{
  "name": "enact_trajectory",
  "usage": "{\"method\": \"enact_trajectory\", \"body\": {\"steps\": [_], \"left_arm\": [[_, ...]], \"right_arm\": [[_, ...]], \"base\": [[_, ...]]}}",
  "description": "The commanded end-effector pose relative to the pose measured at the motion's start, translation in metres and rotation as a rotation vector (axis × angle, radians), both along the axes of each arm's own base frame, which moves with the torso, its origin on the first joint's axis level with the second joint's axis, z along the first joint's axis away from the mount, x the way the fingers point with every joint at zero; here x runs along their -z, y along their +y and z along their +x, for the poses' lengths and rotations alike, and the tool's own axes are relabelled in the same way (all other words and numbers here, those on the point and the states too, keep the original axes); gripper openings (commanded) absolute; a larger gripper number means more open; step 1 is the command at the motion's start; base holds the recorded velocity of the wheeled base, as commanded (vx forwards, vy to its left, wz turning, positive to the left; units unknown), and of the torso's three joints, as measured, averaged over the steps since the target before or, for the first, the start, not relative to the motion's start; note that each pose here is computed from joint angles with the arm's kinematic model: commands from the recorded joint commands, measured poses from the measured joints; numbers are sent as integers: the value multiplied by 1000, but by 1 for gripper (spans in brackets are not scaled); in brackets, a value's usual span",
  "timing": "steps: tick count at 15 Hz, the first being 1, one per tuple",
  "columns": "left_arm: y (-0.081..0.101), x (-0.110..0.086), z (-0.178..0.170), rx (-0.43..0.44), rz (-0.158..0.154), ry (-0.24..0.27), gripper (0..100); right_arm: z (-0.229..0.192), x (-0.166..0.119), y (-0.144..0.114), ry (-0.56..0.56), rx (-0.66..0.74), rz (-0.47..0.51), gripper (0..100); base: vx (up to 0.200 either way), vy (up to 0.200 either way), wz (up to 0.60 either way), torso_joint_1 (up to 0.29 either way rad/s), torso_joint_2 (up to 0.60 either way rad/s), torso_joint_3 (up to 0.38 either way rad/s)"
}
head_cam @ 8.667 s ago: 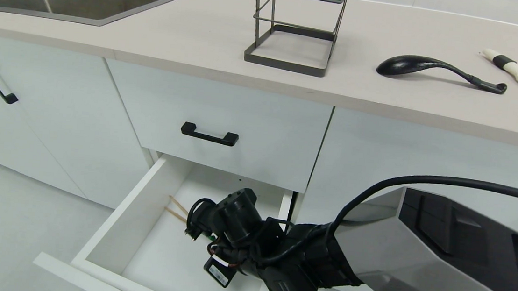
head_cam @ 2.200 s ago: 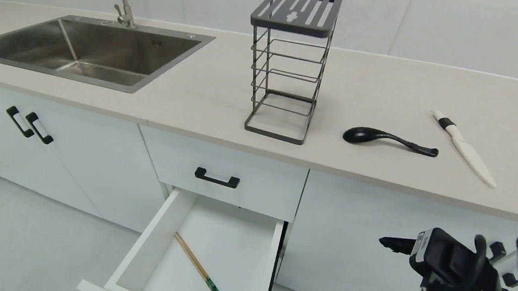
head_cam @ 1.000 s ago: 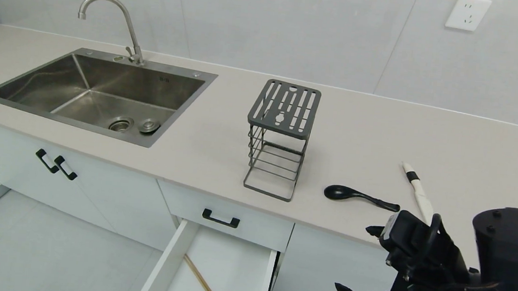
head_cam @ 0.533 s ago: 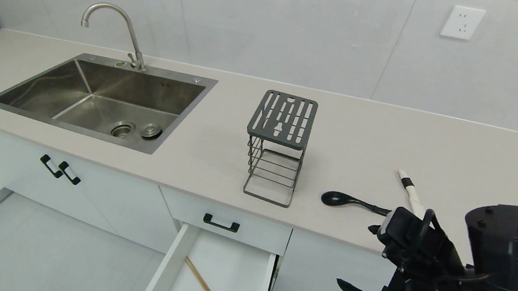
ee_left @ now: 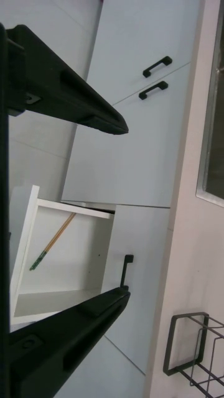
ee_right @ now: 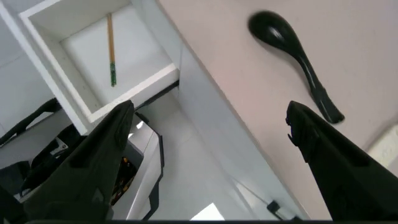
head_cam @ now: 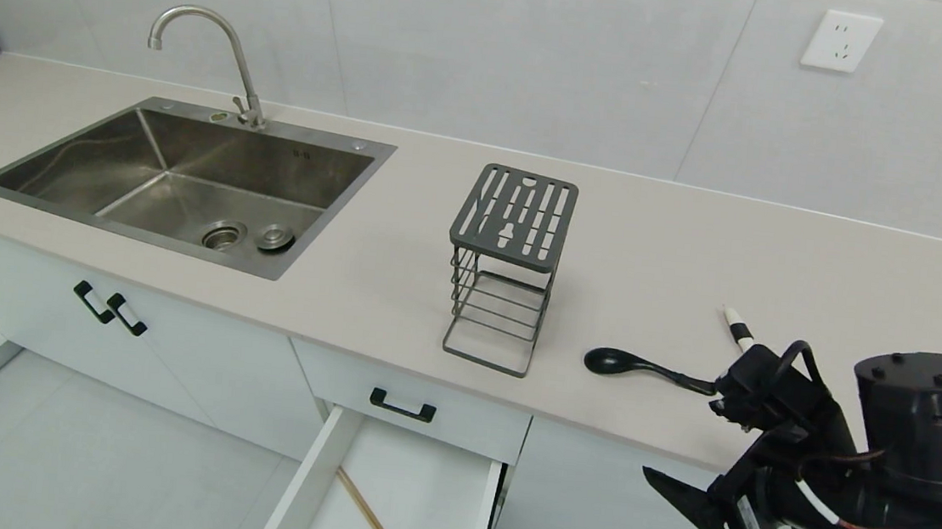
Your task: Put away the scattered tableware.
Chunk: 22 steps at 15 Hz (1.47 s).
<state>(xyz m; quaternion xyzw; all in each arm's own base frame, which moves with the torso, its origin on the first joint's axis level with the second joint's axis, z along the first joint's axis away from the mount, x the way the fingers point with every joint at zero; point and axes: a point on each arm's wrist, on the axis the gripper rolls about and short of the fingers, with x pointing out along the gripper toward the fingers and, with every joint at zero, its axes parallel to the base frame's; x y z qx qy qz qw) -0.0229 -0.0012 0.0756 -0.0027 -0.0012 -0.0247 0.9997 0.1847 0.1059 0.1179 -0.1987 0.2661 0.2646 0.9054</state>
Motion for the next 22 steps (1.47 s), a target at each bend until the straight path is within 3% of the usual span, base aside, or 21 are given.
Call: {"method": "enact_trajectory", "body": {"steps": [1,6,12,14,16,18,19,22], "left_arm": [[0,0,0,0,-1,1,100],[0,0,0,0,-1,1,100],[0,0,0,0,-1,1,100],[0,0,0,0,-1,1,100],[0,0,0,0,-1,1,100],[0,0,0,0,-1,1,100],[0,0,0,0,-1,1,100],[0,0,0,0,-1,1,100]], "right_arm": [[6,5,-9,25,64,-3,100],[7,8,-20,92,98,91,100],[11,3,-29,69,133,105,100],[25,-9,-40,17,161,117,100],[54,-27,-57,-56,65,127,100],[60,7,-64,55,38,62,100],[60,15,-71,59,30,36,100],[61,18,-71,55,-6,49,100]], "base": [[0,0,0,0,0,0],[0,0,0,0,0,0],[0,0,0,0,0,0],[0,0,0,0,0,0],[0,0,0,0,0,0],[0,0,0,0,0,0],[0,0,0,0,0,0],[0,0,0,0,0,0]]}}
